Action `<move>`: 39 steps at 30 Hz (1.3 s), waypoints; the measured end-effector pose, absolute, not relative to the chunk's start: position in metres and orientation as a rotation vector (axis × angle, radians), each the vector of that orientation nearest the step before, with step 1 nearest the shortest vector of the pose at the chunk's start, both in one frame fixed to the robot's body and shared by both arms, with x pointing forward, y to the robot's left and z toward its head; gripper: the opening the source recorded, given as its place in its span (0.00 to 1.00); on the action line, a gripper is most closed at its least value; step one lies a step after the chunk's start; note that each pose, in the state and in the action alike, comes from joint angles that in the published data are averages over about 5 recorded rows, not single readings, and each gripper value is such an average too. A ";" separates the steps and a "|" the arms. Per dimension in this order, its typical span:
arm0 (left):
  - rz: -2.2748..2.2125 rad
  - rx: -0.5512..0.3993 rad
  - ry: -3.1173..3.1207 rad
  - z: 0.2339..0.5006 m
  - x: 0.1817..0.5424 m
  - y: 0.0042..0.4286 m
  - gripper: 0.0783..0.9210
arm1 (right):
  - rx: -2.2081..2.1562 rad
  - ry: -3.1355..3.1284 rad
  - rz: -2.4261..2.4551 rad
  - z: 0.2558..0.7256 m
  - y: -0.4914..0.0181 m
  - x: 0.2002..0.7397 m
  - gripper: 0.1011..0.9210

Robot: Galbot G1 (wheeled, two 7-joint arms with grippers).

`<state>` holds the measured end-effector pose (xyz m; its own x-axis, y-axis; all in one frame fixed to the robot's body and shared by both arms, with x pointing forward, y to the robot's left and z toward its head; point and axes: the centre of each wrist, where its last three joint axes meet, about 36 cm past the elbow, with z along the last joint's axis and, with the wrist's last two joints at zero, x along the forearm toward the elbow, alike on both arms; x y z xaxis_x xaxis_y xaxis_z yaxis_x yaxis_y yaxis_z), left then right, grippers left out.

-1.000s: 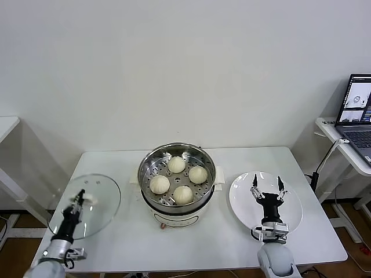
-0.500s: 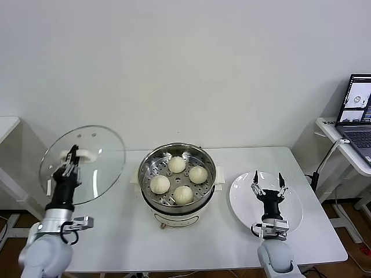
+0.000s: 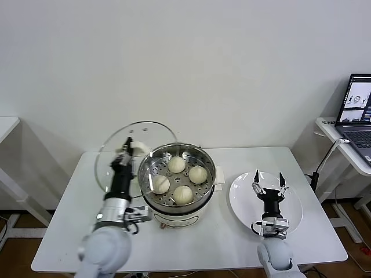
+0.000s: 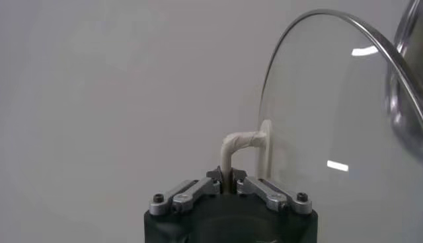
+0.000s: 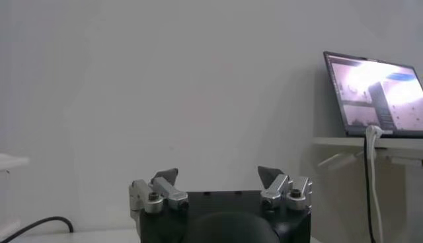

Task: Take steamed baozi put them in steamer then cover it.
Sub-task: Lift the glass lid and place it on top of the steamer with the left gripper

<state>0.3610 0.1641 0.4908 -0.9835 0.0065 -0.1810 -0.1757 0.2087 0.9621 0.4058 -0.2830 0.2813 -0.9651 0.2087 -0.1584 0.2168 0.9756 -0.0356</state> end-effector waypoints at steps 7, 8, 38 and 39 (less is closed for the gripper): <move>1.920 -0.049 2.329 0.483 0.371 0.113 0.13 | 0.332 2.975 -0.085 0.278 -0.284 0.407 0.88; 1.928 -0.037 2.327 0.481 0.372 0.107 0.13 | 0.333 2.976 -0.088 0.277 -0.284 0.407 0.88; 2.144 0.044 2.227 0.443 0.394 0.037 0.13 | 0.330 2.983 -0.107 0.273 -0.286 0.409 0.88; 2.149 0.043 2.223 0.442 0.394 0.037 0.13 | 0.330 2.983 -0.107 0.273 -0.286 0.409 0.88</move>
